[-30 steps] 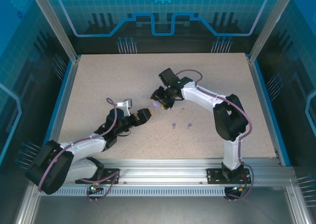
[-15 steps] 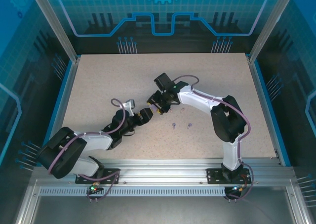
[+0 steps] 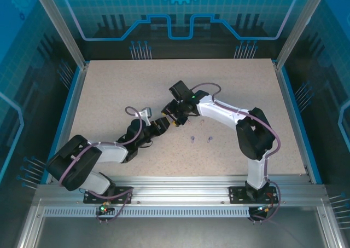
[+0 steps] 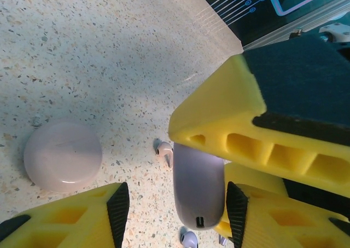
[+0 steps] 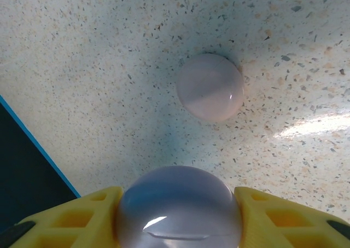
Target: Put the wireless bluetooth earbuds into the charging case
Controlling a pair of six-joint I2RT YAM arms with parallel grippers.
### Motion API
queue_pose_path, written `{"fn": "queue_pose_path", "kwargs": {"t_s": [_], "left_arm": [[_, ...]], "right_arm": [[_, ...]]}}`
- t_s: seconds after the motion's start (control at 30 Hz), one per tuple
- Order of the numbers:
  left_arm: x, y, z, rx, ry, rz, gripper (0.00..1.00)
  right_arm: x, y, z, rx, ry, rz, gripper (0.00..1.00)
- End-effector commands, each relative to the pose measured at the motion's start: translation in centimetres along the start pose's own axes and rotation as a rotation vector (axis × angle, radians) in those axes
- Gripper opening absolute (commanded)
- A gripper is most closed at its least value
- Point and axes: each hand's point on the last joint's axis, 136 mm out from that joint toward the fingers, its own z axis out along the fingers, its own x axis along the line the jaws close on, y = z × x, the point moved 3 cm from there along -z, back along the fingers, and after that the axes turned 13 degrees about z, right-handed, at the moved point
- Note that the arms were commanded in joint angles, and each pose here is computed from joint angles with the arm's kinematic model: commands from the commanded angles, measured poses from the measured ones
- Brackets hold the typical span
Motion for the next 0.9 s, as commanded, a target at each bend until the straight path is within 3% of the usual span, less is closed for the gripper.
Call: {"fn": "queue_pose_path", "kwargs": {"t_s": [0.0,0.63,0.87], "left_arm": [[-1.43,1.13,0.62,-0.049,-0.041,-0.001,0.53],[-0.73,1.68,0.54,-0.120,0.021,-0.027,0.41],[-0.75,1.55,0.86,-0.113,0.020,-0.026,0.32]], "right_arm": [[0.14,-0.91,-1.02,-0.004,0.016,-0.002,0.49],[0.42,-1.55,-0.88,0.008,0.025,-0.002,0.49],[0.23,-1.59,-0.67,0.011,0.020,-0.002,0.49]]}}
